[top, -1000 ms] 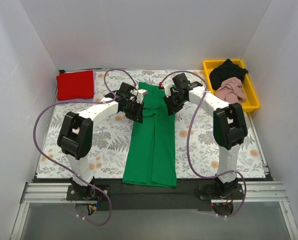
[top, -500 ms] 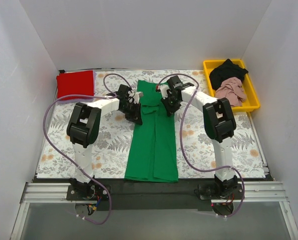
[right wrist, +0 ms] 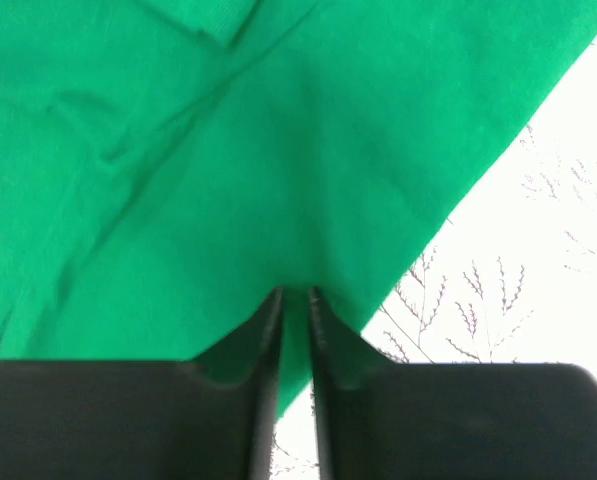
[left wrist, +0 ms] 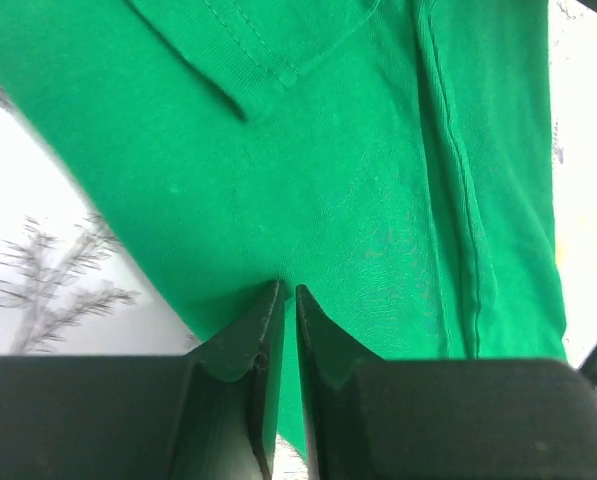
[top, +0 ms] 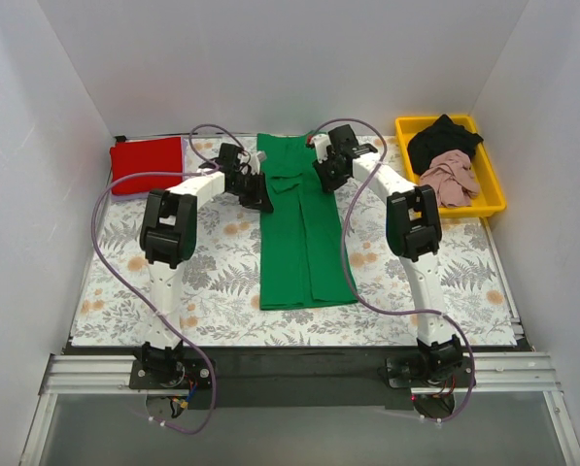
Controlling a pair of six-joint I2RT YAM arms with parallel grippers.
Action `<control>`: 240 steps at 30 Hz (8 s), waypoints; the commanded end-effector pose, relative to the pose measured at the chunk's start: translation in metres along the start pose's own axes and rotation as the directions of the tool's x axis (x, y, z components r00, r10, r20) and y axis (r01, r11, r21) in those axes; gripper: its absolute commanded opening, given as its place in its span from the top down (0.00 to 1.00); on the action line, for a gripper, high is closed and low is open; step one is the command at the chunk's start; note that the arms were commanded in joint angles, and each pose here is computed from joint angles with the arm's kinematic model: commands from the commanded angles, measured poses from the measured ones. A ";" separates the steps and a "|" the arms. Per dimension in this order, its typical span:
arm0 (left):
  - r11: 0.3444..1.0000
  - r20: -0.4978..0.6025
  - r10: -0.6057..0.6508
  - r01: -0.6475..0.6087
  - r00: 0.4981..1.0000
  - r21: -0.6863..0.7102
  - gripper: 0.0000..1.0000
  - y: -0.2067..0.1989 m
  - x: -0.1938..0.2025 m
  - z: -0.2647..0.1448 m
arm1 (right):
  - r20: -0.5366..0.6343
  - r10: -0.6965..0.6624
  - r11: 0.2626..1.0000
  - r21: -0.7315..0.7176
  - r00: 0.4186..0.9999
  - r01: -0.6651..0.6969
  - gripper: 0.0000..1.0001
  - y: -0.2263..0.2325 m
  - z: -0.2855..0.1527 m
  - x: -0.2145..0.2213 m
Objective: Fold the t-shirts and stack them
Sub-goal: Fold the tshirt
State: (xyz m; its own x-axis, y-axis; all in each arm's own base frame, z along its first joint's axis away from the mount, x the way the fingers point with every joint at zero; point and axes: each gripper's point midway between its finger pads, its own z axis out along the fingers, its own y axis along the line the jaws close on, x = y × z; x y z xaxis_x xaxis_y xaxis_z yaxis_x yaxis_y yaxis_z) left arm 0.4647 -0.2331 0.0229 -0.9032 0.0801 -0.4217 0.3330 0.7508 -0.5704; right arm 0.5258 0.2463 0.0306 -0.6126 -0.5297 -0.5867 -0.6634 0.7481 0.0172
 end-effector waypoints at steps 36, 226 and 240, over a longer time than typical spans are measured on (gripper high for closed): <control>0.989 0.035 0.104 -0.107 0.994 0.099 0.46 -0.114 0.180 -0.139 | -0.054 -0.332 0.879 -0.381 0.942 0.287 0.57 0.236 -0.184 0.150; 0.127 0.109 0.983 -0.973 0.149 0.193 1.00 -0.100 0.259 -0.091 | 0.243 -0.850 0.387 -0.313 0.467 0.867 0.99 0.208 -0.148 0.242; 0.110 0.196 0.965 -0.949 0.173 0.297 1.00 -0.163 0.300 -0.148 | 0.454 -0.794 0.337 -0.222 0.403 0.915 0.99 0.272 -0.233 0.212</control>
State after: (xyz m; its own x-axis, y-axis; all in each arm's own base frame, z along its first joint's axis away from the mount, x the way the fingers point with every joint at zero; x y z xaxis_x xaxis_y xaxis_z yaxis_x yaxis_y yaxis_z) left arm 0.1078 -0.2381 0.0810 0.2984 0.5903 -0.7500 0.9530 -0.2268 0.2007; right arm 0.1132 0.2439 0.0815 0.5095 -0.6124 -0.6045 -0.8604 -0.3718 -0.3486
